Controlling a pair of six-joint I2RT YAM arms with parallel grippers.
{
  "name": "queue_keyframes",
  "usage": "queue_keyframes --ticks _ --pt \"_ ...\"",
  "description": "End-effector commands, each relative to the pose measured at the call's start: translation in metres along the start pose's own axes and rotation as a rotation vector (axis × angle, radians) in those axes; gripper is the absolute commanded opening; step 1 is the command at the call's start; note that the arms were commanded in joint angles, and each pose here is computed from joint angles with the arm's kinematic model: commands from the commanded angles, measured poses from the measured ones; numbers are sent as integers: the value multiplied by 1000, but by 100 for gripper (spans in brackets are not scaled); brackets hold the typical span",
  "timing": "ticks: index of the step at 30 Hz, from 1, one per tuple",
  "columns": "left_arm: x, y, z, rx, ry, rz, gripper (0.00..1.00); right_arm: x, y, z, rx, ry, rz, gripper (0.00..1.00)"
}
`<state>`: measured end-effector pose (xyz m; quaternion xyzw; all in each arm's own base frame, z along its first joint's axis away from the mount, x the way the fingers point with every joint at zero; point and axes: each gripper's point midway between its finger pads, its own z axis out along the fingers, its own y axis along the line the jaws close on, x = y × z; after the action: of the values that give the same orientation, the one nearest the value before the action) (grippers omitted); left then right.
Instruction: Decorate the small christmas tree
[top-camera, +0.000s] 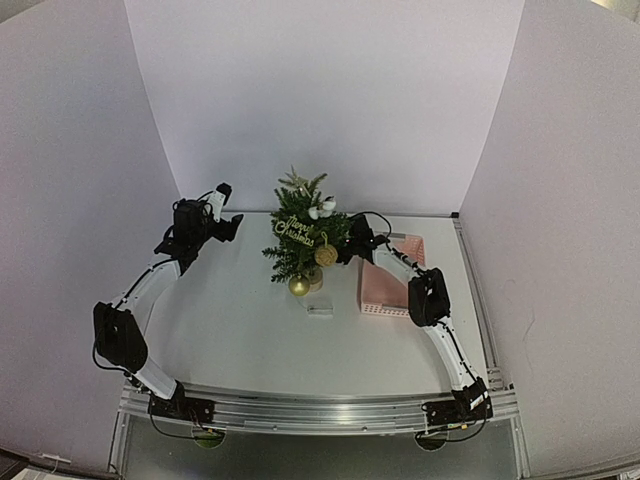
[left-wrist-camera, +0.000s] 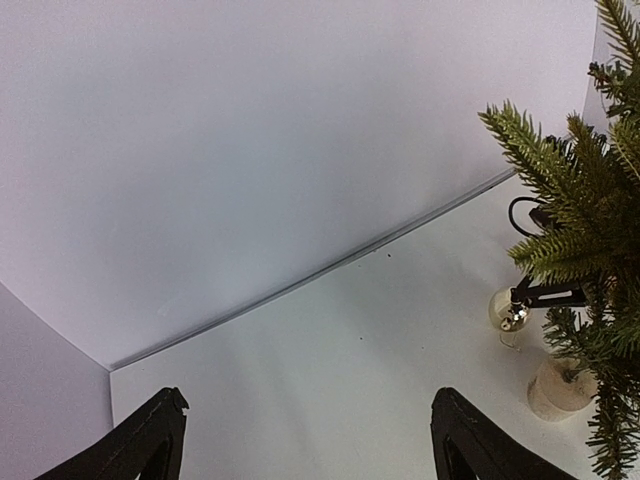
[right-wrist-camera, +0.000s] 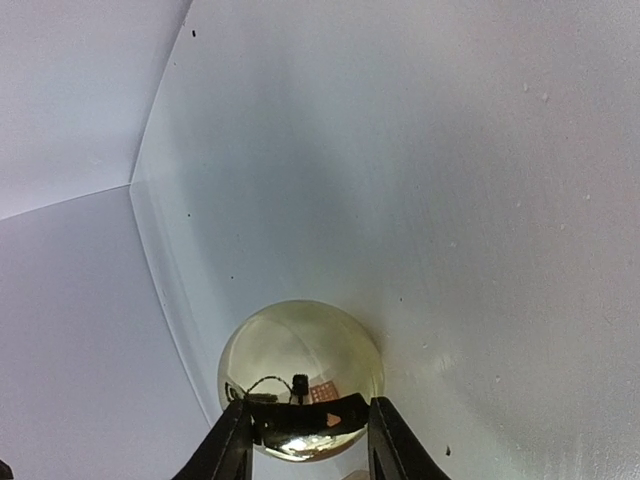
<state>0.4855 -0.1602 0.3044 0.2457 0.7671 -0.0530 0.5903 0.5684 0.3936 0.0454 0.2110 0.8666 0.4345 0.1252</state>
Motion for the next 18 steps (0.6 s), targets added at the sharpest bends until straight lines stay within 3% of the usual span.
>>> queue_keyframes --ticks 1,18 --pt "-25 1 -14 -2 -79 12 85 1 11 -13 2 -12 -5 36" --pt "-21 0 -15 3 -72 13 85 0 33 -37 -31 -35 -53 34"
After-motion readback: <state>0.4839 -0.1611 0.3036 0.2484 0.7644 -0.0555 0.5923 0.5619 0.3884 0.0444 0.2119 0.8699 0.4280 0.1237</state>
